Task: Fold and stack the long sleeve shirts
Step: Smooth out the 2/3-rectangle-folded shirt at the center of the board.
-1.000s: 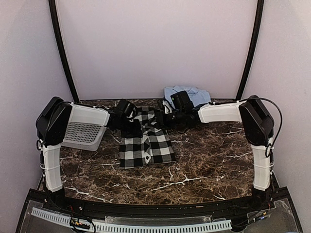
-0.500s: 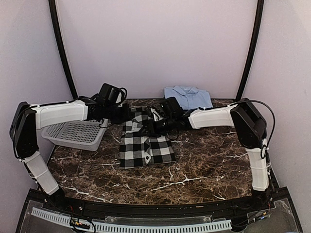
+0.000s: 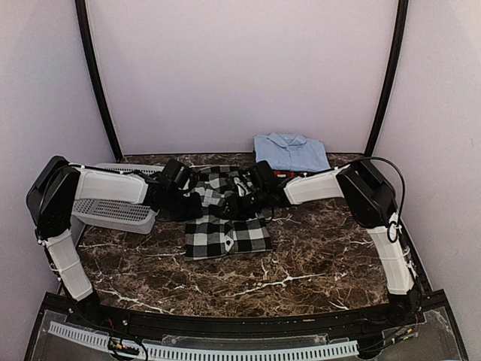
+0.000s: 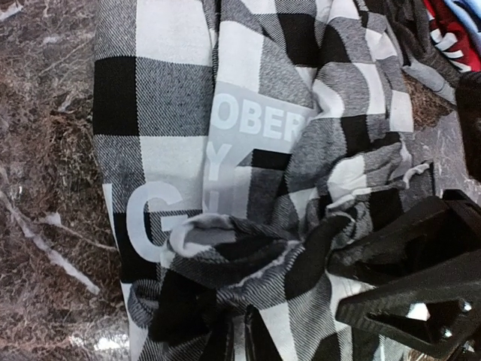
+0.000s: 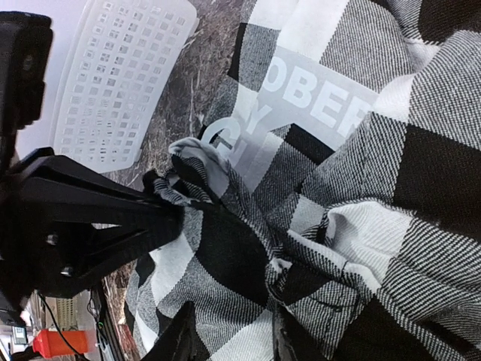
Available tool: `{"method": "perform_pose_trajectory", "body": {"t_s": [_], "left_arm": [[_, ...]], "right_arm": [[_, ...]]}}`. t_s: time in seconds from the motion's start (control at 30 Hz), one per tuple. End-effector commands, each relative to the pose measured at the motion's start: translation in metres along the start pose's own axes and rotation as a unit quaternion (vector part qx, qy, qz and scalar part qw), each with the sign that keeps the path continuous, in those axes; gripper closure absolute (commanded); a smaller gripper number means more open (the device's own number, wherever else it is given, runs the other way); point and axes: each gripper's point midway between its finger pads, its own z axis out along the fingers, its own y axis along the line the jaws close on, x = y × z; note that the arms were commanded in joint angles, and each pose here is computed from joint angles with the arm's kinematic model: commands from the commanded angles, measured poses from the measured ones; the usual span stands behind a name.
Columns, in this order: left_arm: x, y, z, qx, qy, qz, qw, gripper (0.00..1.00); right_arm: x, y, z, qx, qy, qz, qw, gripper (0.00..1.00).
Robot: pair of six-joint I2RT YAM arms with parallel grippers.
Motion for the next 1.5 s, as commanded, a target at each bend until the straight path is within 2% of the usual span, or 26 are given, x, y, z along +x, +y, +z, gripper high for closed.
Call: {"method": "perform_pose_trajectory", "body": {"t_s": [0.0,0.17,0.33,0.7,0.8,1.0,1.17,1.47], "left_arm": [[-0.009,0.009,0.016,-0.039,-0.013,0.003,0.999,0.94],[0.001,0.031,0.032,-0.094,0.009,-0.004,0.996,0.95],[0.000,0.035,0.033,-0.105,0.006,-0.006,0.994,0.95],[-0.003,0.031,0.032,-0.099,0.007,0.000,0.995,0.95],[-0.003,0.029,0.030,-0.097,0.007,0.002,0.995,0.95],[-0.020,0.012,0.016,-0.076,-0.008,0.017,0.997,0.89],[-0.037,0.000,-0.008,-0.068,-0.034,0.027,0.997,0.84],[-0.060,-0.013,-0.051,-0.060,-0.075,0.034,0.995,0.75]], "right_arm": [[-0.016,0.002,-0.005,-0.003,-0.023,0.002,1.000,0.67],[-0.039,0.020,-0.034,0.000,-0.056,-0.018,0.998,0.66],[-0.047,-0.005,-0.056,0.015,-0.068,-0.004,0.998,0.66],[-0.034,-0.076,-0.057,0.048,-0.065,0.054,0.995,0.67],[-0.041,-0.080,-0.064,0.054,-0.075,0.060,0.994,0.66],[-0.057,-0.059,-0.089,0.086,-0.102,0.029,0.991,0.66],[-0.062,-0.023,-0.109,0.104,-0.122,-0.010,0.987,0.66],[-0.017,0.056,-0.065,0.013,-0.073,-0.047,0.996,0.65]]}}
